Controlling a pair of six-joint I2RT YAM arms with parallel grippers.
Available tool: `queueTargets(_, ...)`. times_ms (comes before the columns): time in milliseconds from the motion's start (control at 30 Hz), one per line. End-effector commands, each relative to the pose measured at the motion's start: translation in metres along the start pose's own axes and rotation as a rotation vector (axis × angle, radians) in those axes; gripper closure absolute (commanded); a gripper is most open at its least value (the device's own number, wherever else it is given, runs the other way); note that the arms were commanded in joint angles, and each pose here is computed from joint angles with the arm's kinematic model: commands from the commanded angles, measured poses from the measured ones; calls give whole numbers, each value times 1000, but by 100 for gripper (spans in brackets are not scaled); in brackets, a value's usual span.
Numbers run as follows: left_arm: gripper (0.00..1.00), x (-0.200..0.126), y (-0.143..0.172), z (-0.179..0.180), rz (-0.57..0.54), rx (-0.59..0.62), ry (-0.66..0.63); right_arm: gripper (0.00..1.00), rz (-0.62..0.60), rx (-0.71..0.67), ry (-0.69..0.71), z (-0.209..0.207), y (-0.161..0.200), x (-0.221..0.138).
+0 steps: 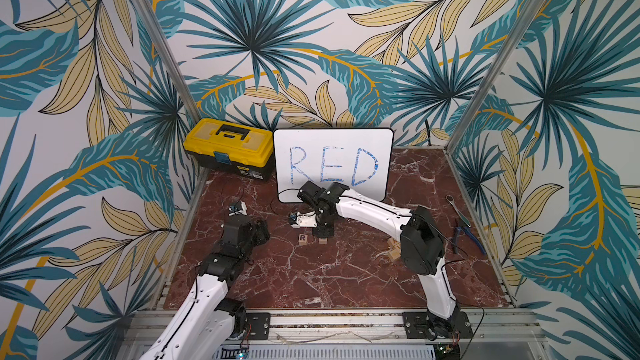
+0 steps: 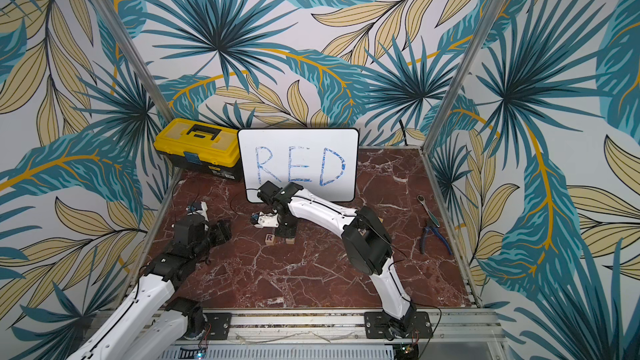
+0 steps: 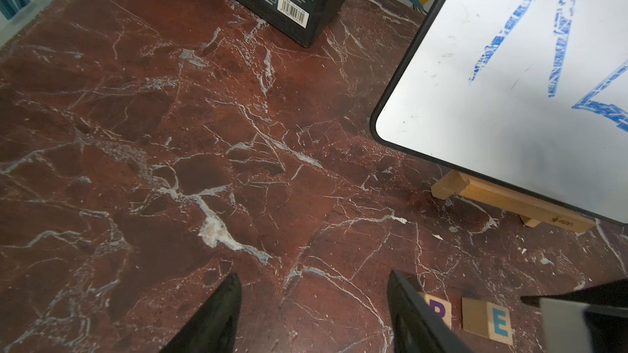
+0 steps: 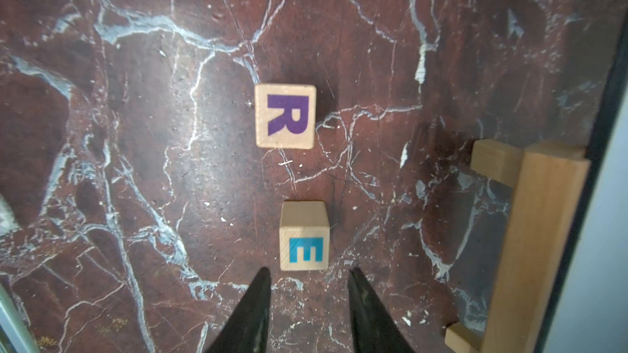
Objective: Assemble the uppercase word "red" with letter blocks
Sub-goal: Adjust the letter block at the center of the board.
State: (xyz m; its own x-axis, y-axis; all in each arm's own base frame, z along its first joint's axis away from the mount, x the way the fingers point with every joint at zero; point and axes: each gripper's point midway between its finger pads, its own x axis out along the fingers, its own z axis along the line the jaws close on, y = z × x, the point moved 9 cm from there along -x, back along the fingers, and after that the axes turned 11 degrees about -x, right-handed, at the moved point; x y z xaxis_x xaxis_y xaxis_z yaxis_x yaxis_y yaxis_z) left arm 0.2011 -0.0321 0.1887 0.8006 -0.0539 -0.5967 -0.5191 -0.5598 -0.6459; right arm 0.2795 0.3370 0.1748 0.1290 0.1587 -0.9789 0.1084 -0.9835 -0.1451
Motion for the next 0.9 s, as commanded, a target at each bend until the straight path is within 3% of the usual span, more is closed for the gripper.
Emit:
queueTargets(0, 31, -1, -1, 4, -15, 0, -25, 59, -97, 57, 14, 3, -5, -20)
queueTargets(200, 30, -4, -10, 27, -73, -127, -67, 57, -204, 88, -2, 11, -21, -16)
queueTargets(500, 31, 0, -6, 40, -63, -177, -65, 55, -161, 16, -26, 9, -45, 15)
queueTargets(867, 30, -11, -12, 44, -119, -204, -81, 54, -97, -27, -45, 6, -47, 40)
